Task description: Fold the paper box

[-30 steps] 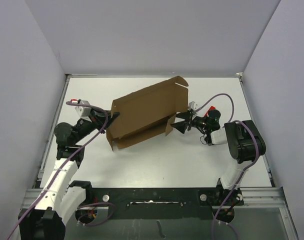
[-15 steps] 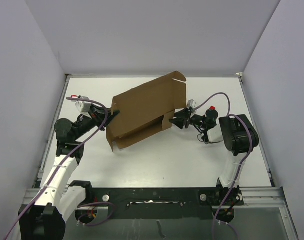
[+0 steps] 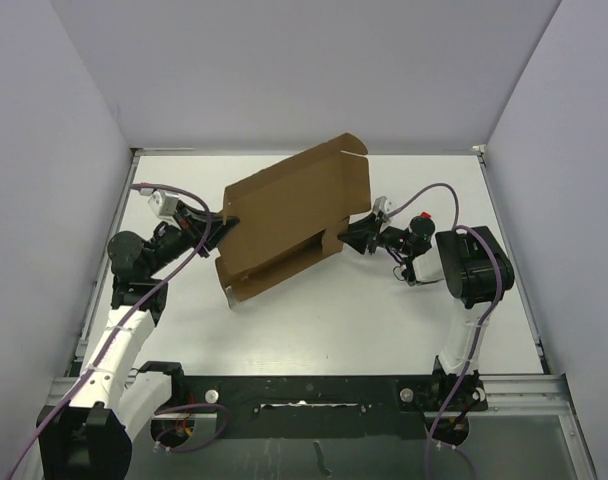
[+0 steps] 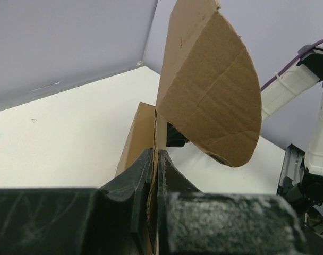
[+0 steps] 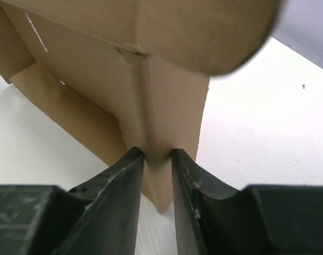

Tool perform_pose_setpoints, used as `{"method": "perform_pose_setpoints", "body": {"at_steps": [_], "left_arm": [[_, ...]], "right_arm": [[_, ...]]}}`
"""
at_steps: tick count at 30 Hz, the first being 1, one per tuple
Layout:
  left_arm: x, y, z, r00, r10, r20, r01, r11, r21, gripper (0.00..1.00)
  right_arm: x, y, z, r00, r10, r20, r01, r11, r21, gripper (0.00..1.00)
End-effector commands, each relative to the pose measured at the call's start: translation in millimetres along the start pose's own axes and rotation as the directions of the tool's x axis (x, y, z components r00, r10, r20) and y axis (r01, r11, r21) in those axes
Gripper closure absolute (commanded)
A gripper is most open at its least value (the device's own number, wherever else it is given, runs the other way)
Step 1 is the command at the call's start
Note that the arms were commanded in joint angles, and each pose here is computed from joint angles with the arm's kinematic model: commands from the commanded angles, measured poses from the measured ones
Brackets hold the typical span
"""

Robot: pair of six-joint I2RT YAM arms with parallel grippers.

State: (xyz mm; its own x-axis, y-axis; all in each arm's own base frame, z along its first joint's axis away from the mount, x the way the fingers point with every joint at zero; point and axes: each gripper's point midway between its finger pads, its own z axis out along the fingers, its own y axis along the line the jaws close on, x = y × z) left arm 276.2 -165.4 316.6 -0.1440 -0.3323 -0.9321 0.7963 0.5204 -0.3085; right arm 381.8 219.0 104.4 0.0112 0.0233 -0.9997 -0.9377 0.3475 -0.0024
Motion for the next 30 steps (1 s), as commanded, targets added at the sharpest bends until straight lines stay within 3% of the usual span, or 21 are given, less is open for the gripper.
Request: {"method": "perform_pose_setpoints", "body": {"at_steps": [1,8,15,20,27,30], "left_arm": [[-14.7,-4.3,5.4,0.998,-0.056,0.012,0.056,0.998,0.008,1.0],[-20.9,-5.3,6.7,0.994,-0.108,0.033,0.107,0.994,0.004,1.0],[-27.7,-1.7,5.1,0.986,-0.158,0.059,0.161,0.986,-0.044,1.0],[-25.2,13.6,-0.6,0.968,-0.226,0.108,0.241,0.959,-0.148,1.0],[-19.0,21.5,-10.3,0.955,-0.255,0.153,0.284,0.934,-0.215,1.0],[-16.4,21.6,-14.9,0.948,-0.267,0.171,0.302,0.925,-0.229,0.91]], "right_arm": [[-23.5,3.4,13.3,0.993,-0.103,0.053,0.105,0.993,-0.045,0.78],[-24.7,3.8,15.2,0.995,-0.096,0.021,0.097,0.994,-0.056,0.79],[-40.4,5.8,12.9,0.993,-0.119,0.0,0.119,0.991,-0.053,0.88],[-46.4,2.0,8.2,0.992,-0.071,-0.102,0.068,0.997,-0.027,0.97],[-56.2,11.9,-11.6,0.952,-0.003,-0.305,-0.003,1.0,-0.018,0.98],[-54.0,21.2,-24.4,0.916,0.062,-0.397,-0.069,0.998,-0.002,0.98]]}}
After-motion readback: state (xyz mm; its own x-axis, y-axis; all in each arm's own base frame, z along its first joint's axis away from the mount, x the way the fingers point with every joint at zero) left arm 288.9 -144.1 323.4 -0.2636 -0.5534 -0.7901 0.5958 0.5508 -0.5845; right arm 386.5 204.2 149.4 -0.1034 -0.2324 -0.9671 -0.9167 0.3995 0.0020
